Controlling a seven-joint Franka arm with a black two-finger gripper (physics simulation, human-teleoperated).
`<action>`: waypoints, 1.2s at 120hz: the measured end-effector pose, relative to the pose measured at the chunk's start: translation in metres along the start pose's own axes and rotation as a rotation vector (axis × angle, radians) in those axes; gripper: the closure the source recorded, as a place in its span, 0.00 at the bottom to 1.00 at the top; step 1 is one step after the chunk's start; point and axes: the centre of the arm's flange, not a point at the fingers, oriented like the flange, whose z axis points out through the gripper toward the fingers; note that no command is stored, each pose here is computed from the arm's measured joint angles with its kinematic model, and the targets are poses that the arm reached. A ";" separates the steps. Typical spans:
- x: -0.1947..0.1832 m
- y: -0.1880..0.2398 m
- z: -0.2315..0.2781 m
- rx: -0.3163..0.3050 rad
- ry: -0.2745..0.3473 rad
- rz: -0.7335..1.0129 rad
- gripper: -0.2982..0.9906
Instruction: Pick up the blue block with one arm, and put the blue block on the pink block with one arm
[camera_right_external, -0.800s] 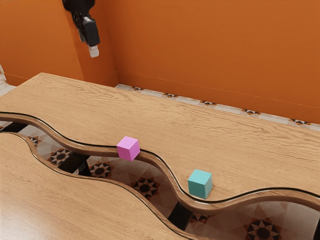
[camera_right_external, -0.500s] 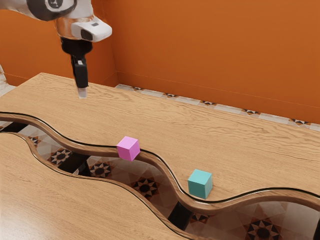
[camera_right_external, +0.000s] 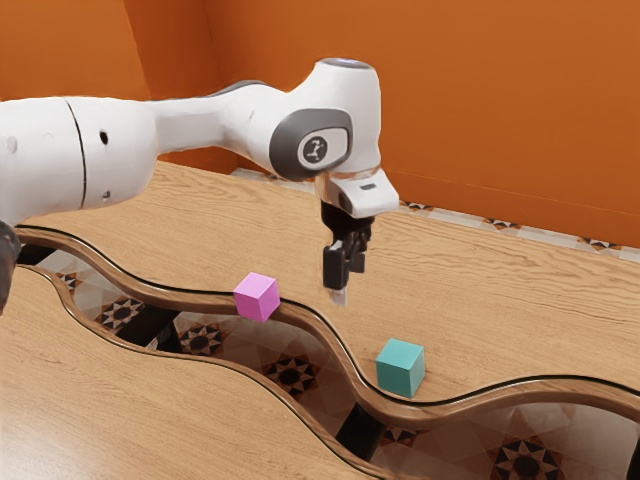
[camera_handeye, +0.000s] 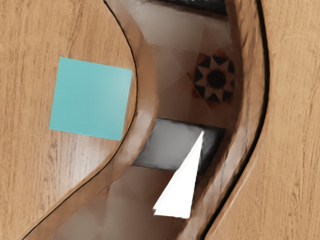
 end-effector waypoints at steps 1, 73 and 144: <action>0.001 -0.001 0.002 0.000 0.002 0.005 0.23; 0.046 -0.067 0.137 0.007 0.053 0.180 0.23; 0.036 -0.047 0.128 0.044 0.060 0.253 0.50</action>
